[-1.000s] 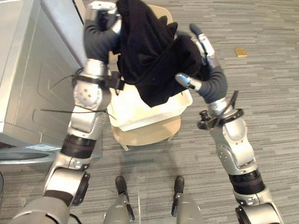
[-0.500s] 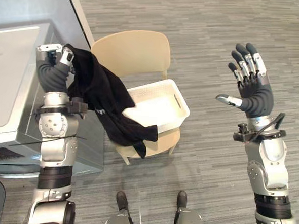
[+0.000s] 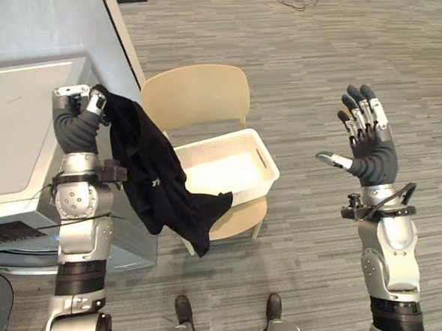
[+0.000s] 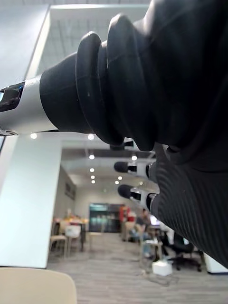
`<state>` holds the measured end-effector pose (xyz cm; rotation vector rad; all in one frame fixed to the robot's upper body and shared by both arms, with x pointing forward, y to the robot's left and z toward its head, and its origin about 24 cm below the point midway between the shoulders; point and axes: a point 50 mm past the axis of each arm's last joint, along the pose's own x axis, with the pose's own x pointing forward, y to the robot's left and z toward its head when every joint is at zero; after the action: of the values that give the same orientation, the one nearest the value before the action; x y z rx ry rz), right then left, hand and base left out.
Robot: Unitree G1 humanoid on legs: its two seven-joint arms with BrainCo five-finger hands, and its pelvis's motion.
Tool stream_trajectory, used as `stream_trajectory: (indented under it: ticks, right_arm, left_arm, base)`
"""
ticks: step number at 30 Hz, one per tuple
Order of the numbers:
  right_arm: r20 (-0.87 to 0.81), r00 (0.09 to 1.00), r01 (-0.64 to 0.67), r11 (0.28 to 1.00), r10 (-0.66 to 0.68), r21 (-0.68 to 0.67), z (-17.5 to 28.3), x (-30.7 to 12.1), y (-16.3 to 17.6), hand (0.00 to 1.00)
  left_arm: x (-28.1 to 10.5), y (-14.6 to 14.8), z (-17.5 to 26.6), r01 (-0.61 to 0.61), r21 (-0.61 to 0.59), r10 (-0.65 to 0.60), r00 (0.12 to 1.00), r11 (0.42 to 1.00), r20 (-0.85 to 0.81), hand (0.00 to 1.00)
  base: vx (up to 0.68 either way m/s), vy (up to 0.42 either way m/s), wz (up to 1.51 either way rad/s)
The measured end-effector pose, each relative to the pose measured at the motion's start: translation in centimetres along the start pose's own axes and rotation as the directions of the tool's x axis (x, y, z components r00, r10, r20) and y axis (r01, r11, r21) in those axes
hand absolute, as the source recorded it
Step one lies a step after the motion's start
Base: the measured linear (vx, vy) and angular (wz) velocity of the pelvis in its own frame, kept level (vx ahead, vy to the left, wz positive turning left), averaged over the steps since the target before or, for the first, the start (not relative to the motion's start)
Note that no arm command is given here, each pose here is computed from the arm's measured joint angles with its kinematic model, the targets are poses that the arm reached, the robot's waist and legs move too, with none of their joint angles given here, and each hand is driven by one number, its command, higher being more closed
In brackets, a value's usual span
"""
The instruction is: Pick up the laundry basket with both hands and put the clothes into the washing machine.
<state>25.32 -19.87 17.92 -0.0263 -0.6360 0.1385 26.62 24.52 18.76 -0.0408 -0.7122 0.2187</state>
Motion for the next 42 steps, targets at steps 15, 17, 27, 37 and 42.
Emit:
stream_trajectory:
  ticks: [15,17,27,37,42]
  right_arm:
    - [-0.113,0.993,0.013,1.0,-0.012,0.014,-1.8,-2.0,0.0,0.0]
    - [-0.137,0.99,0.013,0.999,-0.009,0.029,-2.2,-2.4,0.3,0.0]
    - [-0.24,0.969,-0.026,0.991,0.056,0.129,-4.5,-3.9,3.1,0.0]
    - [-0.316,0.942,-0.043,0.973,0.115,0.226,-5.9,-5.8,5.5,0.0]
    - [-0.33,0.935,-0.047,0.97,0.127,0.24,-6.1,-6.3,5.8,0.0]
  left_arm:
    - [0.7,-0.5,0.9,-0.008,-0.02,0.009,0.999,1.0,0.046,1.0]
    - [2.1,-0.9,2.1,-0.001,-0.02,0.003,0.994,1.0,0.109,1.0]
    - [13.3,-7.0,14.9,0.158,0.214,-0.251,0.808,0.964,0.532,1.0]
    - [16.1,-7.5,21.7,0.109,0.318,-0.297,0.715,0.942,0.633,1.0]
    - [16.6,-6.6,21.6,0.088,0.311,-0.272,0.736,0.946,0.619,1.0]
  base:
    - [0.0,0.002,0.03]
    - [-0.02,0.001,0.04]
    - [0.03,0.0,0.02]
    - [-0.01,0.003,0.08]
    - [-0.01,0.003,0.18]
